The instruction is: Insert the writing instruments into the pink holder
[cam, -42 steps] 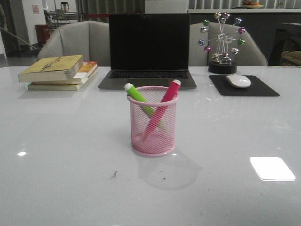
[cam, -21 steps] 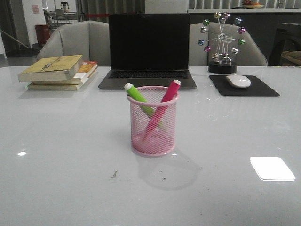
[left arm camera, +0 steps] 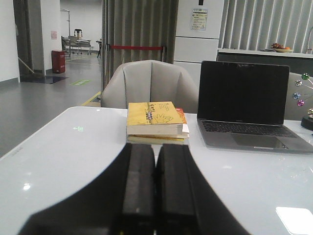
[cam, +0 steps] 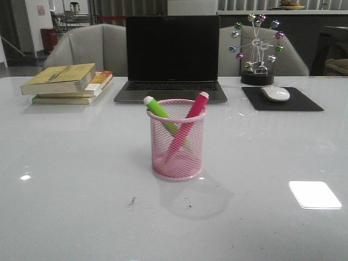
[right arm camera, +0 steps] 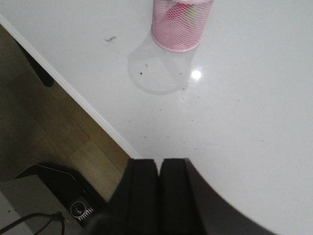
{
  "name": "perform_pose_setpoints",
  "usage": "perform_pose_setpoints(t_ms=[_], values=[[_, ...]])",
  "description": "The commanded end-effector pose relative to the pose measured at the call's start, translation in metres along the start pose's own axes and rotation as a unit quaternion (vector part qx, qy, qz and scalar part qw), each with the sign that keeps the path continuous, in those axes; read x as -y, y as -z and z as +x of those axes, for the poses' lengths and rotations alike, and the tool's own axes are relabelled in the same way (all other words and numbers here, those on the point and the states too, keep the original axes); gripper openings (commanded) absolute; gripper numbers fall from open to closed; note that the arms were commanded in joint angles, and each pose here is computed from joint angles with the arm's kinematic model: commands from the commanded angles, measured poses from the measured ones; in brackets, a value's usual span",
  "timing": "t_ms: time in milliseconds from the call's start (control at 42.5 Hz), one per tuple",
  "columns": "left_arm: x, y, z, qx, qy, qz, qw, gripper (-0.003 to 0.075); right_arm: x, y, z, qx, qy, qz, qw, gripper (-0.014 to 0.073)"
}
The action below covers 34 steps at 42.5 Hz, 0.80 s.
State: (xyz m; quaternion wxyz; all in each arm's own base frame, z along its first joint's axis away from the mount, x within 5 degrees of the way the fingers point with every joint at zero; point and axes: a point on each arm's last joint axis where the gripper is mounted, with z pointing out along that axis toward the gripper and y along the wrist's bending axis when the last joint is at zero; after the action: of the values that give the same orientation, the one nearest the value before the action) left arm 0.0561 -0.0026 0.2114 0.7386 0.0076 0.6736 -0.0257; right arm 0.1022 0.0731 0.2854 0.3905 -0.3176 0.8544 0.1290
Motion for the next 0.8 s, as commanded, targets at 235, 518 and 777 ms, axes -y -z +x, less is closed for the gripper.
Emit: perform_pose_setpoints(t_ms=[235, 518, 777], values=[[0.000, 0.002, -0.009, 0.053, 0.004, 0.003, 0.999, 0.0099, 0.002, 0.006, -0.012, 0.043, 0.004, 0.011, 0.999, 0.0057], [0.000, 0.002, -0.009, 0.052, 0.004, 0.003, 0.999, 0.0098, 0.010, 0.017, 0.003, 0.079, -0.014, 0.057, 0.995, 0.0057], [0.000, 0.002, -0.009, 0.052, 0.004, 0.003, 0.999, 0.0099, 0.023, 0.040, 0.052, 0.284, -0.060, 0.238, 0.927, 0.0057]])
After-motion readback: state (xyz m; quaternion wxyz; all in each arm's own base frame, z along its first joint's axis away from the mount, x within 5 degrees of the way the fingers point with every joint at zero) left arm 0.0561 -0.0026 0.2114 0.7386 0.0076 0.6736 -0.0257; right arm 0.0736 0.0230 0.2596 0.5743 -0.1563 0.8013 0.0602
